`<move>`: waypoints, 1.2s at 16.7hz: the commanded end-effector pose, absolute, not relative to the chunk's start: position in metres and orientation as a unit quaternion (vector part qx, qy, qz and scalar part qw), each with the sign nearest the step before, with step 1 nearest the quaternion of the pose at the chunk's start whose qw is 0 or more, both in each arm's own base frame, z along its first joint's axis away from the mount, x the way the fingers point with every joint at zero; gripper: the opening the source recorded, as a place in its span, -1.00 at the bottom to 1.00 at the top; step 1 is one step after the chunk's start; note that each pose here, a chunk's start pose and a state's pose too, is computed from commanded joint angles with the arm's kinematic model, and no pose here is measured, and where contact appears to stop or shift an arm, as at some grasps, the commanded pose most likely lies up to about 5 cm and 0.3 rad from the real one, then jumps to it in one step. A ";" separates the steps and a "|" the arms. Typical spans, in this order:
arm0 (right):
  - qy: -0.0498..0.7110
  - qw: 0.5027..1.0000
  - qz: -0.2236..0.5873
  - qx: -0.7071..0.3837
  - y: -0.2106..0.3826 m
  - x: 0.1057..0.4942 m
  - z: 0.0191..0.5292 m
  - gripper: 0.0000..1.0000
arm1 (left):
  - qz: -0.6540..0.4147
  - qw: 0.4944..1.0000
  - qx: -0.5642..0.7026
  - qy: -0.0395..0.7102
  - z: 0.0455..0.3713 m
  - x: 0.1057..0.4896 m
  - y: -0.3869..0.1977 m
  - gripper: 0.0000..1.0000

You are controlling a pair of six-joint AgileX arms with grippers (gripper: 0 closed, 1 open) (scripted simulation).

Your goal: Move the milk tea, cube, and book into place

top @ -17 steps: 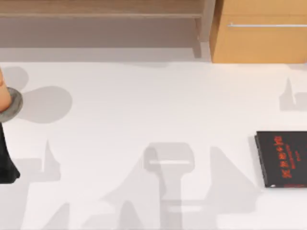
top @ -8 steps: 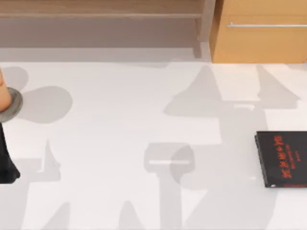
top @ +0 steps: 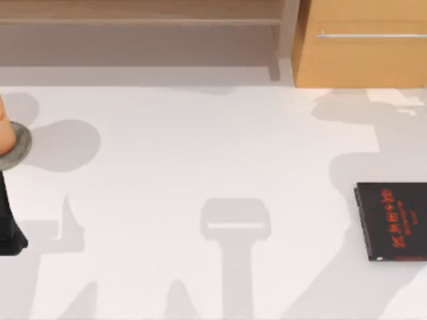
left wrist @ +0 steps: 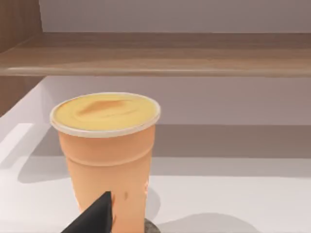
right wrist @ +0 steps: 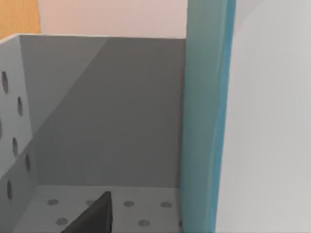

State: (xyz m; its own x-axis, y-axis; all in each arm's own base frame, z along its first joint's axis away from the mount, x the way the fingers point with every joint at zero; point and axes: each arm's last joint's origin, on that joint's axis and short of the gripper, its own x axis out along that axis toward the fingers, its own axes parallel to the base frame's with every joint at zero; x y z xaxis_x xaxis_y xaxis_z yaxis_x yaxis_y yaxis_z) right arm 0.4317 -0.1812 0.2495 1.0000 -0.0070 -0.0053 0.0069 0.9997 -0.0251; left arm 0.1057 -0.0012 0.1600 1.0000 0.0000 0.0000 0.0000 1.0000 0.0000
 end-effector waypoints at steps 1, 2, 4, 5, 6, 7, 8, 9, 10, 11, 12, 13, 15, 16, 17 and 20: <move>0.003 1.000 -0.003 -0.013 -0.182 0.432 0.249 1.00 | 0.000 1.000 0.000 0.000 0.160 0.106 -0.001 1.00; 0.003 1.000 -0.003 -0.013 -0.182 0.432 0.249 1.00 | 0.000 1.000 0.000 0.000 0.160 0.106 -0.001 1.00; 0.003 1.000 -0.003 -0.013 -0.182 0.432 0.249 1.00 | 0.000 1.000 0.000 0.000 0.160 0.106 -0.001 1.00; 0.004 1.000 -0.002 -0.012 -0.179 0.432 0.248 1.00 | 0.000 1.000 0.000 0.000 0.160 0.106 -0.001 1.00; 0.005 1.000 -0.002 -0.012 -0.179 0.433 0.248 1.00 | 0.000 1.000 0.000 0.000 0.160 0.106 -0.001 1.00; 0.005 1.000 -0.003 -0.012 -0.180 0.436 0.248 1.00 | 0.000 1.000 0.000 0.000 0.160 0.106 -0.001 1.00; 0.005 1.000 -0.004 -0.012 -0.181 0.440 0.248 1.00 | 0.000 1.000 0.000 0.000 0.160 0.106 -0.001 1.00; 0.004 1.000 -0.004 -0.012 -0.181 0.444 0.248 1.00 | 0.000 1.000 0.000 0.000 0.160 0.106 -0.001 1.00; 0.002 1.000 -0.003 -0.013 -0.182 0.448 0.249 1.00 | 0.000 1.000 0.000 0.000 0.160 0.106 -0.001 1.00; 0.001 1.000 -0.004 -0.013 -0.182 0.452 0.250 1.00 | 0.000 1.000 0.000 0.000 0.160 0.106 -0.001 1.00; 0.000 1.000 -0.003 -0.013 -0.182 0.456 0.250 1.00 | 0.000 1.000 0.000 0.000 0.160 0.106 -0.001 1.00; 0.001 1.000 -0.004 -0.013 -0.182 0.460 0.250 1.00 | 0.000 1.000 0.000 0.000 0.160 0.106 -0.001 1.00; 0.003 1.000 -0.003 -0.013 -0.182 0.462 0.249 1.00 | 0.000 1.000 0.000 0.000 0.160 0.106 -0.001 1.00; 0.003 1.000 -0.003 -0.013 -0.182 0.462 0.249 1.00 | 0.000 1.000 0.000 0.000 0.160 0.106 -0.001 1.00; 0.003 1.000 -0.003 -0.013 -0.182 0.462 0.249 1.00 | 0.000 1.000 0.000 0.000 0.160 0.106 -0.001 1.00; 0.003 1.000 -0.003 -0.013 -0.182 0.462 0.249 0.55 | 0.000 1.000 0.000 0.000 0.160 0.106 -0.001 1.00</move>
